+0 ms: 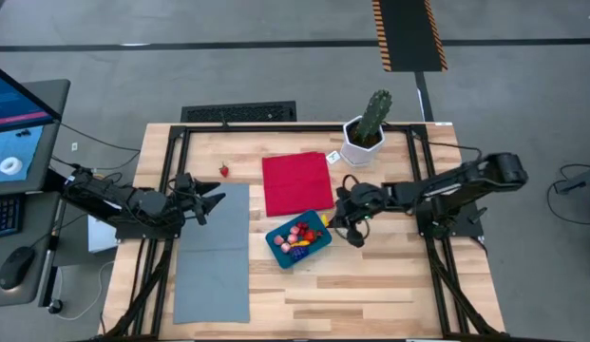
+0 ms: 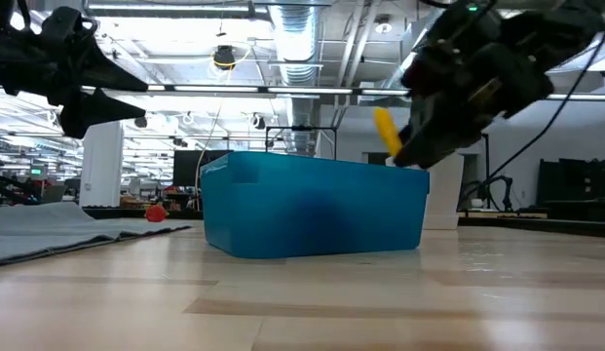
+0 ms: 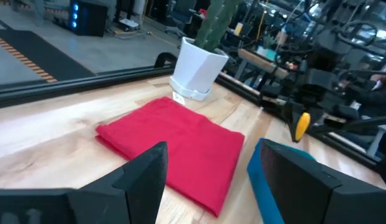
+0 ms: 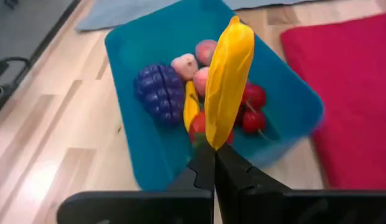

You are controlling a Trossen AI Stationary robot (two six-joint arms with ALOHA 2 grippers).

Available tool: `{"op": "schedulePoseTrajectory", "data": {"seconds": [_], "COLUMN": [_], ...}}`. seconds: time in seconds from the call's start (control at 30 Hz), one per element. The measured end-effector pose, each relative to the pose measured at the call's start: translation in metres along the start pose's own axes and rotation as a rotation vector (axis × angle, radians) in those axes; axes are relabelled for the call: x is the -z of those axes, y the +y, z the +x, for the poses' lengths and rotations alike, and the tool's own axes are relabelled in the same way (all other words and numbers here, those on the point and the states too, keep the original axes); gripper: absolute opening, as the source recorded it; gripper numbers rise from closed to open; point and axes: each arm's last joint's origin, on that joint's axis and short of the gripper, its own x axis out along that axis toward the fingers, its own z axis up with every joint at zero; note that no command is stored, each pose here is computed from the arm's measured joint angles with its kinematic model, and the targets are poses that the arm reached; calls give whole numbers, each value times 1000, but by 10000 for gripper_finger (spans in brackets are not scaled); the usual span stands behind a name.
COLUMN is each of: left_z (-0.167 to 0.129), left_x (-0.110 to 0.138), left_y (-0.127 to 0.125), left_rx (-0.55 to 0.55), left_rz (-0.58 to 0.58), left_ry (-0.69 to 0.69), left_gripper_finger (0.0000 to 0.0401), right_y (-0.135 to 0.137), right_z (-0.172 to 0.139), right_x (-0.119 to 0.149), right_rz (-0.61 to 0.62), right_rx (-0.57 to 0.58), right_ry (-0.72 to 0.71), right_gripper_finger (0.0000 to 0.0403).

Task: Pick and placing Produce into tupperware
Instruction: Put the corn into the blue bin

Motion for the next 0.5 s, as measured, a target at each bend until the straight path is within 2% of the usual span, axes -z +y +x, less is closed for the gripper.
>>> {"op": "schedulePoseTrajectory", "data": {"seconds": [0.13, 0.27, 0.5], "left_z": [0, 0, 0], "left_x": [2, 4, 6], "left_y": [2, 3, 4], "left_rx": [-14, -26, -39], "left_rz": [13, 13, 19], "left_ry": [19, 28, 47], "left_gripper_finger": [245, 245, 245], "right_y": [0, -3, -5], "right_z": [23, 43, 75], "right_x": [-14, -26, -34], "right_rz": [-58, -67, -58], "right_rx": [-12, -13, -25], "right_ry": [31, 122, 236], "right_gripper_finger": [21, 27, 74]}}
